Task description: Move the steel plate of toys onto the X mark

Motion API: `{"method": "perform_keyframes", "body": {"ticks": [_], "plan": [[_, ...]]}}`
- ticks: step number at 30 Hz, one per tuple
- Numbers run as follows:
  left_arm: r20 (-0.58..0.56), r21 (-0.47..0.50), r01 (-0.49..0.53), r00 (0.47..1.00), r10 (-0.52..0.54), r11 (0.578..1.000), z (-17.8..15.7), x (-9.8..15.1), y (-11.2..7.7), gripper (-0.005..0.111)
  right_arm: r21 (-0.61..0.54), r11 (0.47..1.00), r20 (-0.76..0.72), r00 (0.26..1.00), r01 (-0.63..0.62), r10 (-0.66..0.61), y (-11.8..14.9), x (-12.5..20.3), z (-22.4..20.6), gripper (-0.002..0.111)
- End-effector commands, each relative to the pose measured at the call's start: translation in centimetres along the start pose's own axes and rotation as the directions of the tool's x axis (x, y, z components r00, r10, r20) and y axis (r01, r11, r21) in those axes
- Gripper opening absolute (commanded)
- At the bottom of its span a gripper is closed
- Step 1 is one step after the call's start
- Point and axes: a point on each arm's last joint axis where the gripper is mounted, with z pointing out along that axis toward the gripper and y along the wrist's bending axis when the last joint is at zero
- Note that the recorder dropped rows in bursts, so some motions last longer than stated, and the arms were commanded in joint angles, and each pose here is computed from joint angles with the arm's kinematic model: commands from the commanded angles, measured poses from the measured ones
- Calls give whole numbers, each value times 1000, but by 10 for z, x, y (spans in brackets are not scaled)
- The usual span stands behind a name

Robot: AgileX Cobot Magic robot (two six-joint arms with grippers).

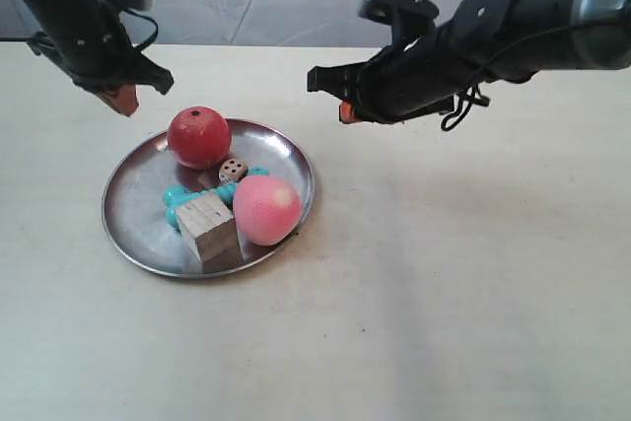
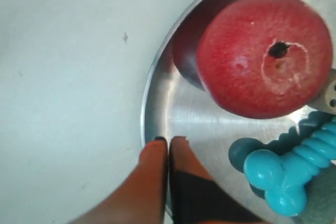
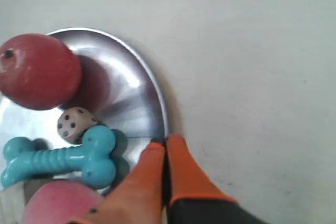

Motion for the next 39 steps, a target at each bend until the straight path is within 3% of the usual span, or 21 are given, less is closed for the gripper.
{"method": "perform_keyframes", "body": {"ticks": [1, 4, 7, 13, 17, 21, 27, 29, 31, 39], "plan": [[96, -17, 0, 995, 1, 1000, -48, 8, -5, 0, -23, 992, 0, 993, 121, -121, 14, -6, -49, -1], [273, -29, -7, 962, 15, 1000, -111, 44, -17, 0, -25, 989, 54, 988, 145, -144, 16, 19, -101, -1], [423, 8, -21, 906, 16, 1000, -145, 75, -30, 0, -21, 988, 131, 980, 153, -149, 14, 43, -138, -1], [601, -2, -37, 799, 31, 999, -193, 148, -50, 0, -36, 982, 311, 936, 184, -164, 6, 100, -208, -1], [625, 38, -19, 780, -9, 999, -205, 173, -58, 0, -77, 971, 387, 904, 225, -179, 10, 118, -244, -1], [658, 28, -19, 753, -4, 999, -214, 179, -59, 0, -87, 965, 459, 870, 248, -182, 13, 123, -263, -1], [660, 26, -20, 752, -2, 999, -214, 179, -59, 0, -88, 963, 489, 854, 255, -181, 14, 124, -270, -1], [660, 26, -20, 752, -2, 999, -214, 179, -59, 0, 17, 931, 516, 794, 366, -321, 11, 127, -278, -1], [661, 26, -19, 750, -2, 999, -214, 179, -59, 0, 100, 916, 549, 746, 389, -377, 5, 131, -289, -1], [661, 26, -19, 750, -2, 999, -214, 179, -59, 0, 301, 933, 718, 597, 196, -357, -15, 157, -336, -1]]}}
